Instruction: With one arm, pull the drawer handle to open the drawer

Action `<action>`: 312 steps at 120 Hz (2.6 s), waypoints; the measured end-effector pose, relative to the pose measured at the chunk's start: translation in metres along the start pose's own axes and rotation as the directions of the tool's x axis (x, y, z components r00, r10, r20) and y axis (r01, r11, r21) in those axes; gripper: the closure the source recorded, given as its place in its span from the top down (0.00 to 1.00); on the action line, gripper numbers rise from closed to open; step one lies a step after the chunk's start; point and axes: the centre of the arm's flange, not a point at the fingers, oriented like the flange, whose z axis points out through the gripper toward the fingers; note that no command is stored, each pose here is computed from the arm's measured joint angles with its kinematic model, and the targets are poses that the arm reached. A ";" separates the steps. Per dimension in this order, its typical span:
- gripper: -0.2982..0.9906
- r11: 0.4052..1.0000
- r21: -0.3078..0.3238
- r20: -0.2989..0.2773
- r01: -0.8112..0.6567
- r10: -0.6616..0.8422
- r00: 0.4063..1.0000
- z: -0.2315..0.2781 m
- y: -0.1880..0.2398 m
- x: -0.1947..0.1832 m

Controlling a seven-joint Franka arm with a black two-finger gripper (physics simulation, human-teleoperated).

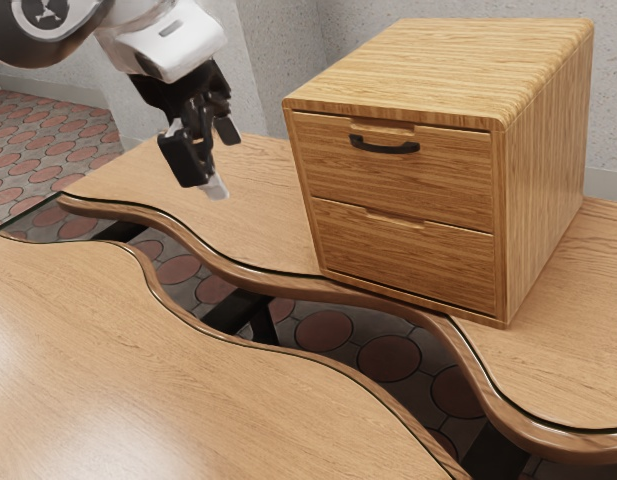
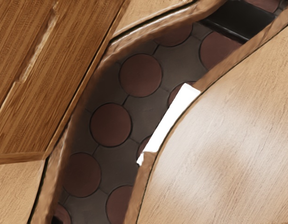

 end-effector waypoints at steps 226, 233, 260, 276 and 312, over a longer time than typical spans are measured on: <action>0.77 0.640 0.355 0.089 -0.681 0.703 0.706 0.098 -0.045 0.116; 0.77 0.653 0.359 0.086 -0.667 0.689 0.720 0.098 -0.054 0.109; 0.77 0.670 0.325 0.082 -0.668 0.684 0.725 0.123 -0.060 0.106; 0.77 0.665 0.302 0.068 -0.683 0.700 0.711 0.133 -0.050 0.110; 0.77 0.657 0.336 0.061 -0.675 0.700 0.712 0.123 -0.061 0.114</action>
